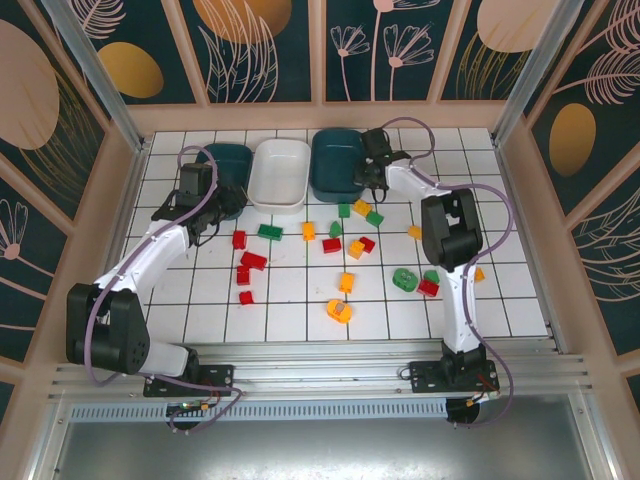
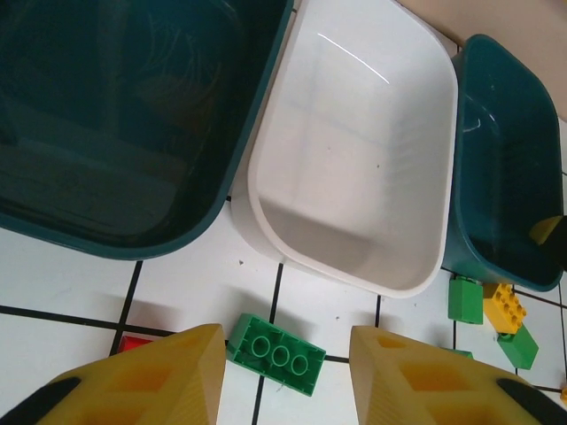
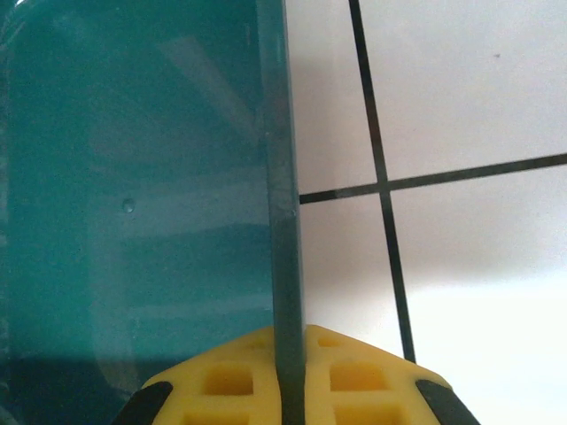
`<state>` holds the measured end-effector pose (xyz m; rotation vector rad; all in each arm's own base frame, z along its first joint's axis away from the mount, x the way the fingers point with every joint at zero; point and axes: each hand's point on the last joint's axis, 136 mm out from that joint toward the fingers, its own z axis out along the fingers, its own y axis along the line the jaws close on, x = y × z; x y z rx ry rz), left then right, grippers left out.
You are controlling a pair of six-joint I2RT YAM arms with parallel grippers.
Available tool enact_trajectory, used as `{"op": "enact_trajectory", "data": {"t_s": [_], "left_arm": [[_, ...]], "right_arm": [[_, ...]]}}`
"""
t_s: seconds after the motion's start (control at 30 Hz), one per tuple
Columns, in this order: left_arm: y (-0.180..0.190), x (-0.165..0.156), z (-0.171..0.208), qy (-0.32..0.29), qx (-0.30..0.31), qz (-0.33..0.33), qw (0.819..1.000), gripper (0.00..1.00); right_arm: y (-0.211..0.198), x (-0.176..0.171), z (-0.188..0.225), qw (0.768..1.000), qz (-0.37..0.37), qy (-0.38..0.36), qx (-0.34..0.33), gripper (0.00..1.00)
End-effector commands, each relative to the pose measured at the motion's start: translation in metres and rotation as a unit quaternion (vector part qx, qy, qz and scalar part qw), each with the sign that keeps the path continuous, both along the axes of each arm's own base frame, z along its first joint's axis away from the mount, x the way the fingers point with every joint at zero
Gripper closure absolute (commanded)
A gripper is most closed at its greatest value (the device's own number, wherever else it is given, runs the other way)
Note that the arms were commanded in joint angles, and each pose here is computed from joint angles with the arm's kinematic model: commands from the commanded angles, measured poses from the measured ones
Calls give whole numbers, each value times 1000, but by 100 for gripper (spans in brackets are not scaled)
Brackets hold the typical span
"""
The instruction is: Sort the legos into containers by color
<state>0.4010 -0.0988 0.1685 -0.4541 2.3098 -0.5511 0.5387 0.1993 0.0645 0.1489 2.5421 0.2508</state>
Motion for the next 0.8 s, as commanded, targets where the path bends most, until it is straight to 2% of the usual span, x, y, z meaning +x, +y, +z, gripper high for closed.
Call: {"op": "enact_trajectory", "data": {"t_s": [0.0,0.23,0.33,0.57,0.6,0.7,0.77], "left_arm": [[-1,2,7,-18,-8,-3,1000,58],[-5,1,12,-26,-28,-6,999,58],[-7,-5,2,-17,-32,-8,999,58],[-6,-5,-1,-15,-41,2,999,54],[-6,-4,0,-16,-42,1,999,54],[-8,-4,3,-19,-44,-2,999,50],[-8,-4,3,-20,-46,-3,999,47]], "right_arm": [[3,-30,-11,999,-13,42,-21,100],[11,-49,-20,998,-14,49,-24,100],[8,-53,-21,998,-10,51,-33,100],[3,-51,-6,999,-9,37,-39,99],[2,-51,-6,999,-9,38,-37,95],[4,-55,-9,999,1,46,-26,72],[5,-57,0,999,4,35,-15,62]]}}
